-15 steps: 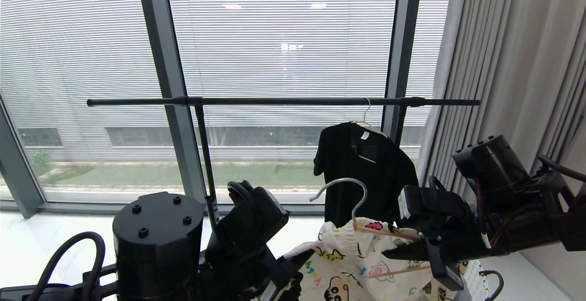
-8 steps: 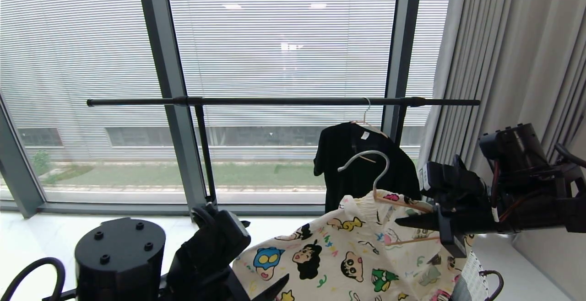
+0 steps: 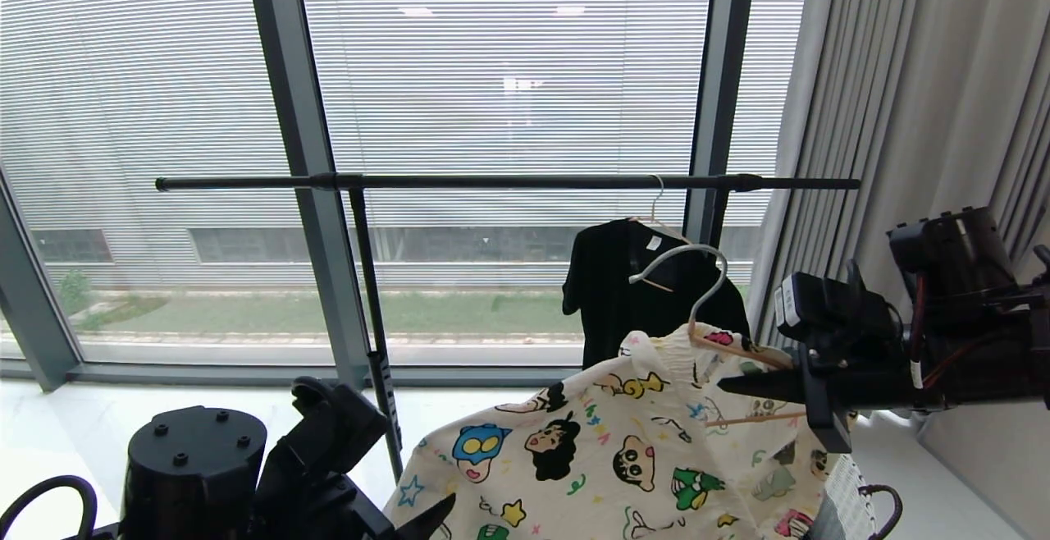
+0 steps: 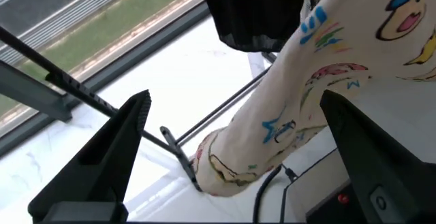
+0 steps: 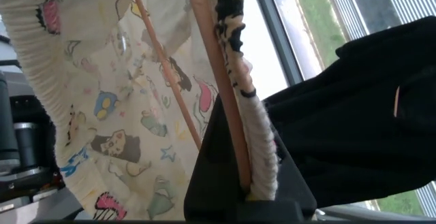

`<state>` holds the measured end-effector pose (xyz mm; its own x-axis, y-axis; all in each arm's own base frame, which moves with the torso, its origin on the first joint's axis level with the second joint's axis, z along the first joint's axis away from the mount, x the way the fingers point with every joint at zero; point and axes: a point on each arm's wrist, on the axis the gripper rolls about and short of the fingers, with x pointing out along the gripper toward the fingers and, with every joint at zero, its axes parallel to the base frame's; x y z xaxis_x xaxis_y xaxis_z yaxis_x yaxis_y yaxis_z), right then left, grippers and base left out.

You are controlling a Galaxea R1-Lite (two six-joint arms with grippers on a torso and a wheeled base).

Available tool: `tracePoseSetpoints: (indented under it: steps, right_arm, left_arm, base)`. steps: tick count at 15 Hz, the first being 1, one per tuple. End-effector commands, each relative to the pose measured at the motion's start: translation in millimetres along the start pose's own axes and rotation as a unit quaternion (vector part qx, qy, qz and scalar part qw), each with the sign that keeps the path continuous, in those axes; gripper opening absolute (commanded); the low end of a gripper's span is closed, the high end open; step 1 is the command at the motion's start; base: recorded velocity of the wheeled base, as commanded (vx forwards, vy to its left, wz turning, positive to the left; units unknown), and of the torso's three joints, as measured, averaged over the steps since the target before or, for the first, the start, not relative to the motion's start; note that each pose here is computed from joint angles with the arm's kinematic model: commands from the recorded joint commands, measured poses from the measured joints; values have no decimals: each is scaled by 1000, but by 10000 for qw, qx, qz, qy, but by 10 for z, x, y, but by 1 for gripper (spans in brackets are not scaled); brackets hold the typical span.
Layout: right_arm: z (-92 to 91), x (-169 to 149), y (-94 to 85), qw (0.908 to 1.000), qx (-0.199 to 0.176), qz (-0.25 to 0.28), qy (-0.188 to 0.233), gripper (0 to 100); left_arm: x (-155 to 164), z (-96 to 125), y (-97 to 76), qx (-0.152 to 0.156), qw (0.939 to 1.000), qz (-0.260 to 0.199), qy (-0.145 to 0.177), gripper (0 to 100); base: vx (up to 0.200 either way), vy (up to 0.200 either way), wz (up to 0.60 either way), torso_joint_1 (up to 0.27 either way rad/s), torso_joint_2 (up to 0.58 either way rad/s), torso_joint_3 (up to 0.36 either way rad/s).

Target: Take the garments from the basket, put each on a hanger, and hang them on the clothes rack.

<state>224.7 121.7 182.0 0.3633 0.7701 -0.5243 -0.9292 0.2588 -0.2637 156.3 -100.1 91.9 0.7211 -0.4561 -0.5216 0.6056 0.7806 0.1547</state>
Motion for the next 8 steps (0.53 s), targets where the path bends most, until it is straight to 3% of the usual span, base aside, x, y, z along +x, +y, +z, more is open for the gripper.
tracePoseSetpoints:
  steps: [1,5,7,8]
  right_arm:
    - [44,-35,47,9999,-76,23,-73,0]
    - [50,-7,66,9999,-81,79,-70,0]
    - [21,-26,40,10000,-25,15,-42,0]
    - [-37,-53,11,10000,64,-69,17,0]
  left_arm:
    - [79,6,-9,16,9999,-43,96,0]
    - [62,-74,-14,10,9997,3,260,0]
    - [75,-193,95,-178,9976,354,576,0]
    - [94,-280,217,-373,9934,703,827,0]
  base:
    - [0,0,0,0,0,0]
    - [0,0,0,0,0,0]
    - [0,0,0,0,0,0]
    - [0,0,0,0,0,0]
